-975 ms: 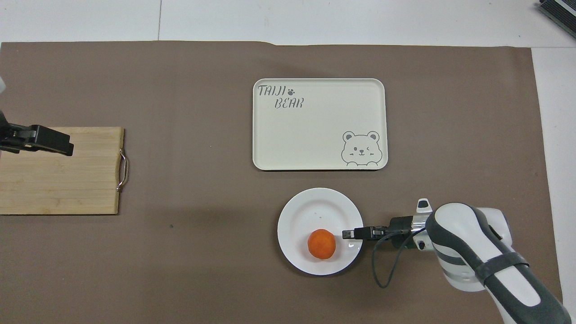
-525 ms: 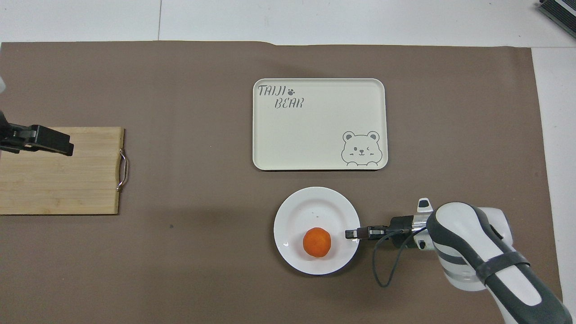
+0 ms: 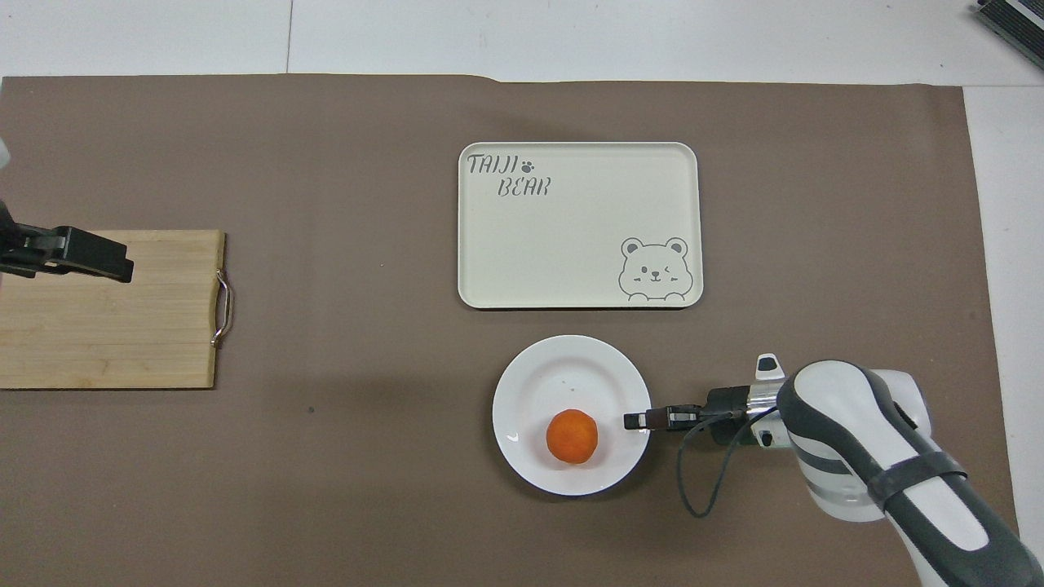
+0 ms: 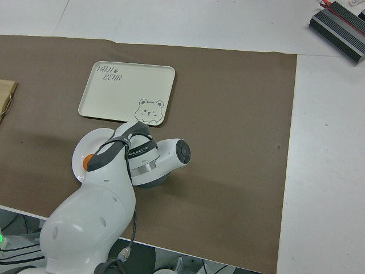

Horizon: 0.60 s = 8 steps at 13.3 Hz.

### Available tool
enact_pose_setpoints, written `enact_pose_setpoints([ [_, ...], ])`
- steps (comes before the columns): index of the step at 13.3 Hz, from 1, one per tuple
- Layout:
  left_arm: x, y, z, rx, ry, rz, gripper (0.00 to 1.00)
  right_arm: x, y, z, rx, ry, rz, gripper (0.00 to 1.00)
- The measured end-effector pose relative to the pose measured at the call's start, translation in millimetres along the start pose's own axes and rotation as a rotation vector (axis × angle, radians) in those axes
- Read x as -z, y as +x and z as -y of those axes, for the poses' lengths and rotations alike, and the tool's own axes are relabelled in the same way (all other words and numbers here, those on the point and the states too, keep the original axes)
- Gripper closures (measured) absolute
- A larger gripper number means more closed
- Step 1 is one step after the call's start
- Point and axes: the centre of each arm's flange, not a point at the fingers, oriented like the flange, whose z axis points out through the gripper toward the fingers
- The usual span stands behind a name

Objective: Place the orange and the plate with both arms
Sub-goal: 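Slide the plate with the right gripper onto the bear tray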

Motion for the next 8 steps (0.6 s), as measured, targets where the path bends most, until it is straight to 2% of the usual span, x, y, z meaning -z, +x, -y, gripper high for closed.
enact_pose_setpoints([
  [4,0.0,0.0,0.0,0.0,0.0,0.0,0.0,22.3,15.2,5.1,0.003,0.067,-0.008,0.96],
  [8,0.0,0.0,0.0,0.0,0.0,0.0,0.0,37.1,55.9,18.3,0.027,0.067,-0.042,0.96],
])
